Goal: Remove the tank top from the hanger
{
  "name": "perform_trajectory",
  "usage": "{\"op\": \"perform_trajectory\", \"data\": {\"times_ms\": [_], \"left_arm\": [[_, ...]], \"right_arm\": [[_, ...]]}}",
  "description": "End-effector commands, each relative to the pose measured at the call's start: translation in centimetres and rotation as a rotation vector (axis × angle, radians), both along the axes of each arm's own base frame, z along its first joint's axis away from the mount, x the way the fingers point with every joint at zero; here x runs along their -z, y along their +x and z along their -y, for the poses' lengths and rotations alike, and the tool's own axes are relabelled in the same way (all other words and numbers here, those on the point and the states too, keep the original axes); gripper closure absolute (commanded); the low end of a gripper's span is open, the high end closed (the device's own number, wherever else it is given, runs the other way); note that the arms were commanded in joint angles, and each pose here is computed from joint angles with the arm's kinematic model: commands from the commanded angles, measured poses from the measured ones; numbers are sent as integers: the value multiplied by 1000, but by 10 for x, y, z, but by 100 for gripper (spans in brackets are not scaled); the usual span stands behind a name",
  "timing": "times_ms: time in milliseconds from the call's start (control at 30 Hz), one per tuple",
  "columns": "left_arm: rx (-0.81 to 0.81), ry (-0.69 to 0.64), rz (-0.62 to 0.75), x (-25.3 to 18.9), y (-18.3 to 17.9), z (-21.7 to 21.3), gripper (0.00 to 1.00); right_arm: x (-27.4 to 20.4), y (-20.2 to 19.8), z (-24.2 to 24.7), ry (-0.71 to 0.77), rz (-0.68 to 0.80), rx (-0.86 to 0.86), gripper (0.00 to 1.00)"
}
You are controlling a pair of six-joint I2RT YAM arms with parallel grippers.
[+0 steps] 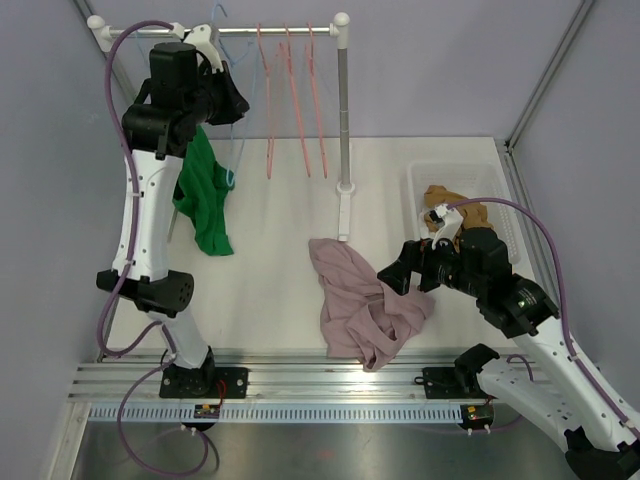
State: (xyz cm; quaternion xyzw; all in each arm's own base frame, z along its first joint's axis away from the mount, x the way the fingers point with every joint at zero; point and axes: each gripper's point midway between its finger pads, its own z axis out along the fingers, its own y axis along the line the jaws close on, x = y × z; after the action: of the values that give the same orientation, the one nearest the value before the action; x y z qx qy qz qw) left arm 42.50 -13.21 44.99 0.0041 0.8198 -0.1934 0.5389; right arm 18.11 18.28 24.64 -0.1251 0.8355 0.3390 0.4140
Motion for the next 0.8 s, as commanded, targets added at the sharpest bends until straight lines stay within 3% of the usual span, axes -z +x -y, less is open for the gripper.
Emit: {"op": "perform_trajectory", "data": {"times_ms": [0, 433, 767], "left_arm": [[73, -15, 19, -4, 6, 6, 100], [46, 3, 95, 12, 74, 12, 100], [2, 41, 34, 40, 85, 6, 100]], "right_arm": [[-20, 1, -2, 28, 58, -17, 0], [-17, -4, -5, 44, 52, -44, 0], [-12, 1, -15, 89, 29, -50, 0]]}}
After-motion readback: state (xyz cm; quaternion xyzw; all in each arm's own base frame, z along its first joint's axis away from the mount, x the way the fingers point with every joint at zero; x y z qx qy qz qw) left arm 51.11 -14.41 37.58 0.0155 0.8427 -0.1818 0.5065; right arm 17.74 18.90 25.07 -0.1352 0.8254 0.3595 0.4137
